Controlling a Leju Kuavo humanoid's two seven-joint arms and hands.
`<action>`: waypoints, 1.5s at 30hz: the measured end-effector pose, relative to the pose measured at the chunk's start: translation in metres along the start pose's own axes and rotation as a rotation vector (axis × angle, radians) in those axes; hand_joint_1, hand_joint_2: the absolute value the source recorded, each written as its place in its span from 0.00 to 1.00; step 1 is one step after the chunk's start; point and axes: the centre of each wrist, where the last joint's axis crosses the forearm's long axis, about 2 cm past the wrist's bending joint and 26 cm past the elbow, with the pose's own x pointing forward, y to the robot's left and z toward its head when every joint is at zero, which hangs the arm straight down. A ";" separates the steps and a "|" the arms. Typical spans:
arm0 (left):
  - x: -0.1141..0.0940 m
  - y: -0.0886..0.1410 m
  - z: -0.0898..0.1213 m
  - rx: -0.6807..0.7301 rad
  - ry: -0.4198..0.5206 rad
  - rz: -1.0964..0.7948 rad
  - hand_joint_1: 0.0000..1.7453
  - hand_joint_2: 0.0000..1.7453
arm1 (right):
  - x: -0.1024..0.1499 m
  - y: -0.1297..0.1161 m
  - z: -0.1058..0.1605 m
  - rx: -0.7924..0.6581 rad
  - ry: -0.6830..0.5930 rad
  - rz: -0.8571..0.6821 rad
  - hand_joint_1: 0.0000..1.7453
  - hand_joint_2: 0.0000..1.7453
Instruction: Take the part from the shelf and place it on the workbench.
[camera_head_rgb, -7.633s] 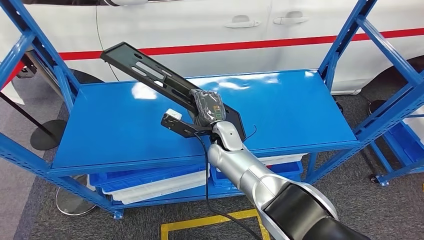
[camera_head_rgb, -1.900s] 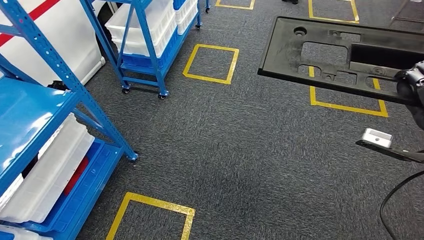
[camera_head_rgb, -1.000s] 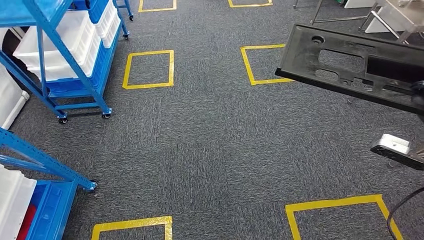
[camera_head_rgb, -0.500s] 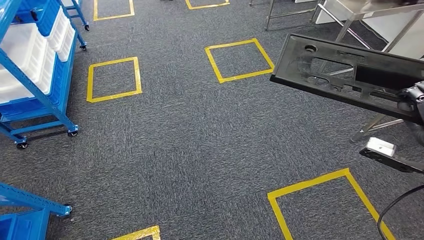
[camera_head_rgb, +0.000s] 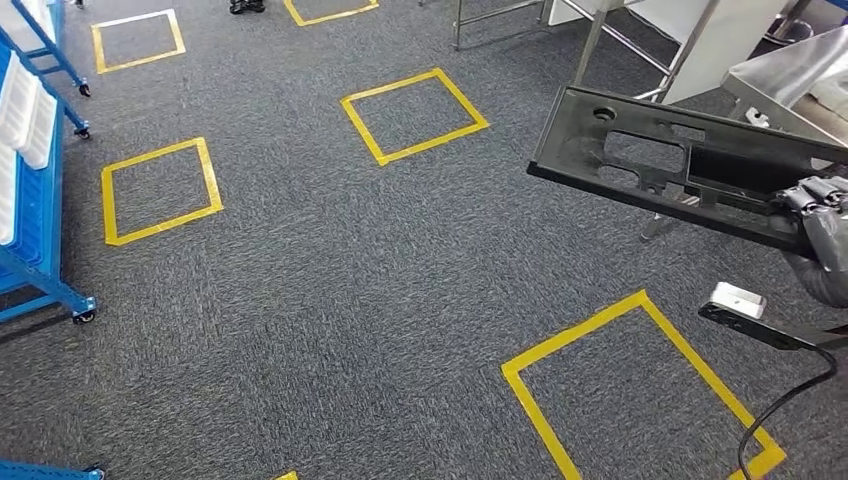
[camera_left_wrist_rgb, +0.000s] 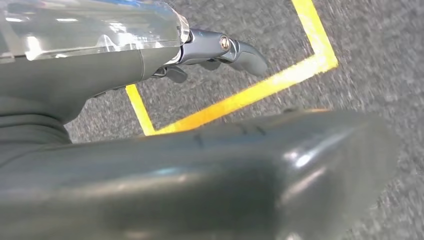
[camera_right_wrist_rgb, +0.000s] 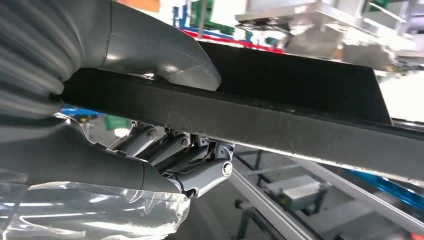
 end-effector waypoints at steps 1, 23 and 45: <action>0.000 0.000 0.000 0.003 0.002 0.004 0.00 0.00 | 0.001 0.000 -0.002 -0.004 -0.003 -0.001 1.00 1.00; -0.003 0.000 0.002 0.014 -0.004 0.034 0.00 0.00 | 0.024 0.028 -0.039 0.036 -0.048 -0.064 1.00 1.00; -0.004 0.000 0.002 0.036 0.001 0.066 0.00 0.00 | 0.039 0.038 -0.085 0.031 -0.085 -0.094 1.00 1.00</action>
